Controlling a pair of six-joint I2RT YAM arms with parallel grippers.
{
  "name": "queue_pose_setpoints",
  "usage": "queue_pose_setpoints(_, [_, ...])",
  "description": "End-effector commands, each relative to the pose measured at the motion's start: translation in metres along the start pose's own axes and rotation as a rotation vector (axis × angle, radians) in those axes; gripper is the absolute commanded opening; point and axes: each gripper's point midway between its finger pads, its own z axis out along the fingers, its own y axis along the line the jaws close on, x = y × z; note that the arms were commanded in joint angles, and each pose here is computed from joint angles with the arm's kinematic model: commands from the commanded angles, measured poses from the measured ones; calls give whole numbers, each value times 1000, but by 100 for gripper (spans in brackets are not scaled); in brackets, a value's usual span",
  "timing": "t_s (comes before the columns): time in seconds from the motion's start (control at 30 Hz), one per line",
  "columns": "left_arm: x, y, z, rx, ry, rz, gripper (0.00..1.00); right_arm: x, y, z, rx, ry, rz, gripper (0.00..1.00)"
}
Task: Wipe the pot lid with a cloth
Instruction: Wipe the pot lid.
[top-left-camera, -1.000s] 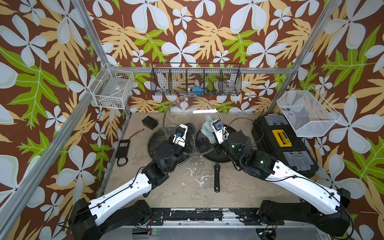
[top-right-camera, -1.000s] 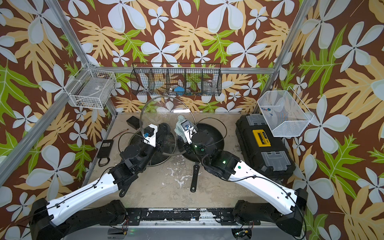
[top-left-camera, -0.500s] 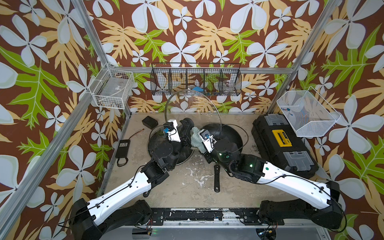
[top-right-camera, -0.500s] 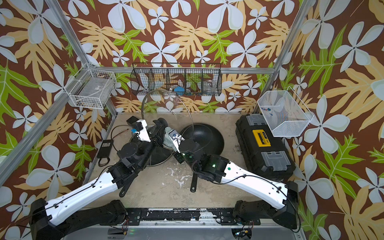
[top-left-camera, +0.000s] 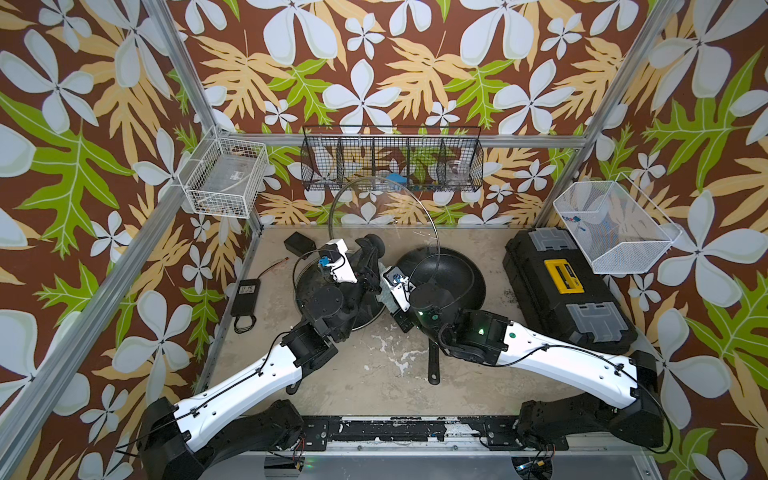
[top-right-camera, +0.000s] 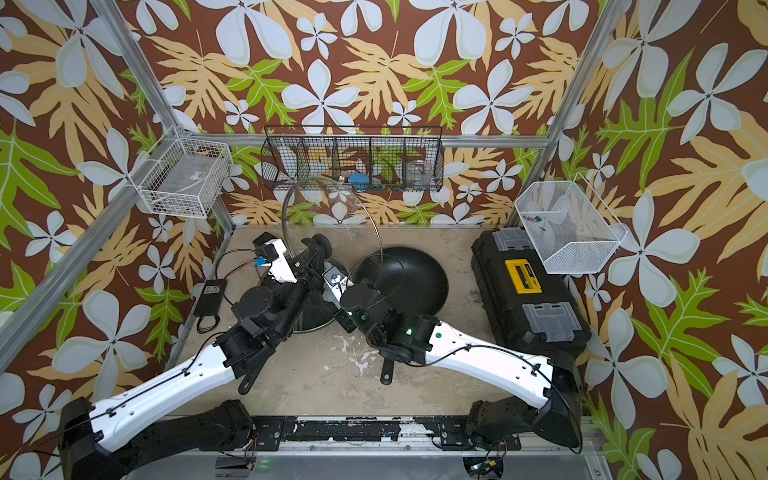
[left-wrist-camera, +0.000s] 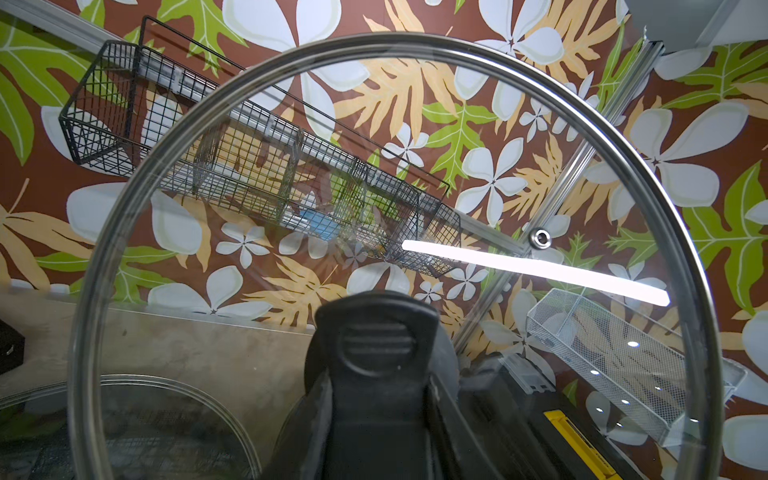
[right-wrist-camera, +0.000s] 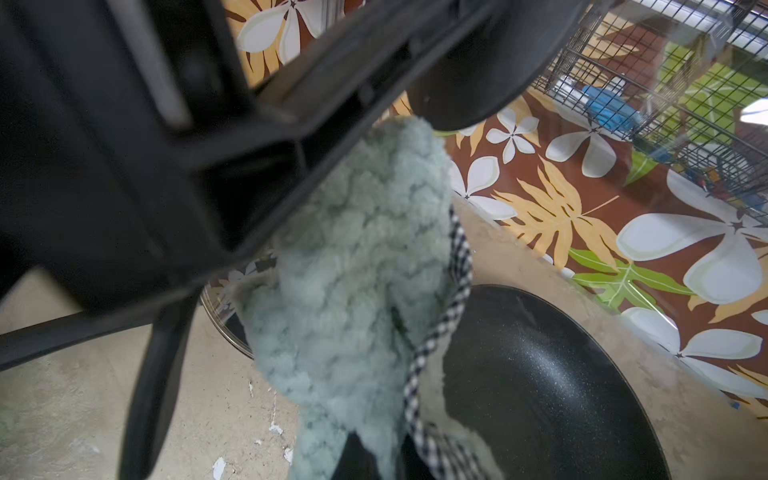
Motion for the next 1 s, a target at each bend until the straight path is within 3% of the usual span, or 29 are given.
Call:
queue_pose_setpoints(0.0, [-47, -18, -6, 70, -148, -116, 0, -15, -26, -11, 108, -44, 26, 0])
queue_pose_setpoints(0.27, [-44, -16, -5, 61, -149, -84, 0, -57, -85, -77, 242, -228, 96, 0])
queue_pose_setpoints(0.4, [-46, -21, -12, 128, -173, -71, 0, -59, -120, -95, 305, -245, 128, 0])
queue_pose_setpoints(0.57, [-50, -24, -13, 222, -160, -107, 0, -61, -132, -102, 234, -293, 185, 0])
queue_pose_setpoints(0.77, [-50, -15, -9, 235, -149, -195, 0, -74, -105, -103, 60, -365, 169, 0])
queue_pose_setpoints(0.87, [-52, -18, -9, 246, -162, -149, 0, -81, -98, -111, 6, -417, 171, 0])
queue_pose_setpoints(0.97, [-50, -6, -5, 175, -174, -73, 0, -85, -111, -126, 55, -474, 214, 0])
